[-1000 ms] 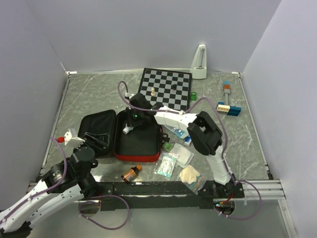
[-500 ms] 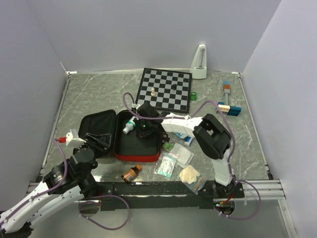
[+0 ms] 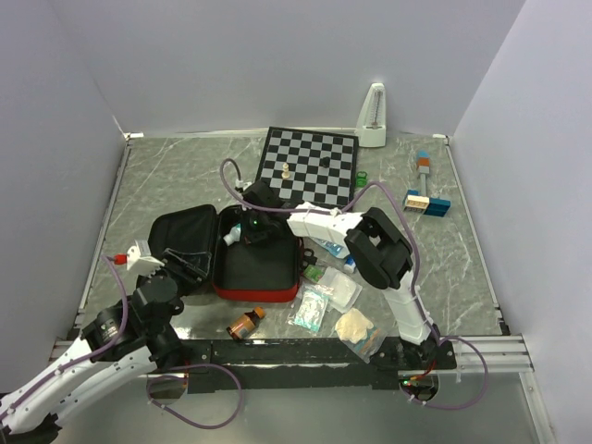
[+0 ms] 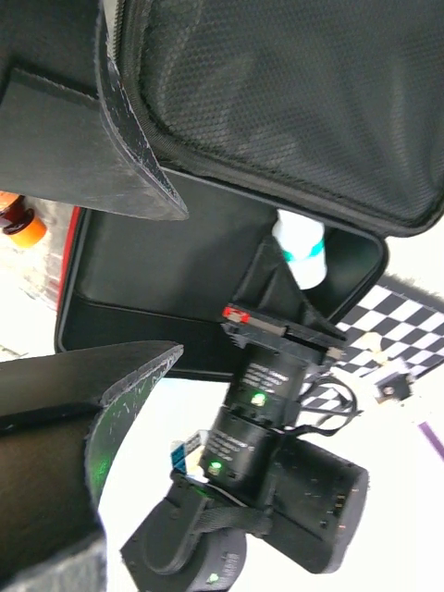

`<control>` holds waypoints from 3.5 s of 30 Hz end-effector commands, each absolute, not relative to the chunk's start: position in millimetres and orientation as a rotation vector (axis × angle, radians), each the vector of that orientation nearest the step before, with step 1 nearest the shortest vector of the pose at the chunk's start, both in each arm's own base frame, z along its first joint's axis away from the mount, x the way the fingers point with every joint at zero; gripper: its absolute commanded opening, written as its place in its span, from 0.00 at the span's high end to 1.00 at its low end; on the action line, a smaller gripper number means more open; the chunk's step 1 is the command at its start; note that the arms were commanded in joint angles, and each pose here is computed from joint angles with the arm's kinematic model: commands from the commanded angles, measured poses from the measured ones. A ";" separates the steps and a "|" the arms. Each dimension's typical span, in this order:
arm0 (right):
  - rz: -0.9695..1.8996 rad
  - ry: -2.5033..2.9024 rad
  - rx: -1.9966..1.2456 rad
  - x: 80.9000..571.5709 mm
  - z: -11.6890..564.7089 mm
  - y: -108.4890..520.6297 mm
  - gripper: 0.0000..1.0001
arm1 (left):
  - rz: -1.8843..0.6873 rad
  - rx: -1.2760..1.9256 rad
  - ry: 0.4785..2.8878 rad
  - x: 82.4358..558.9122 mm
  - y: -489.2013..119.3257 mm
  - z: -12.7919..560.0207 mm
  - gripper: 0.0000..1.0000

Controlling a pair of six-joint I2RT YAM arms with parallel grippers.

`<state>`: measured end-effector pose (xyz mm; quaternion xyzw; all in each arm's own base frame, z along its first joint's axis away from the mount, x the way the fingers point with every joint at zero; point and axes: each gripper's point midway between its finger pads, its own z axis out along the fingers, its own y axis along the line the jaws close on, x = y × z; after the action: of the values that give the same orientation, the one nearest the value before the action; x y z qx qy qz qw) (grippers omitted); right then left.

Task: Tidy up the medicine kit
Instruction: Place the pill bottle in the medicine box, then pick up the pill bottle at the center of the board.

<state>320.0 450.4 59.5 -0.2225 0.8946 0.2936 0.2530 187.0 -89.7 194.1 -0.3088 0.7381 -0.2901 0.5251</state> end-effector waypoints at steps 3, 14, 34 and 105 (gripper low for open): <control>0.808 2.305 -0.470 363.7 96.1 459.2 1.00 | -0.740 -0.710 1.822 181.6 -101.2 193.2 0.41; 0.817 2.077 -0.348 303.5 206.8 367.5 0.19 | -0.767 -0.433 2.018 178.4 -153.1 169.1 0.39; 0.700 2.027 -0.270 222.8 228.6 240.2 0.20 | -0.644 -0.027 2.525 99.8 -212.0 113.5 0.04; 0.744 2.044 -0.285 195.4 201.7 221.0 0.20 | -0.212 0.633 2.645 87.5 -244.8 55.2 0.09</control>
<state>194.9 222.1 198.1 -0.1190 0.8355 0.2962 0.4472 76.7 -221.2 32.3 0.1657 0.9680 -0.0520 0.1812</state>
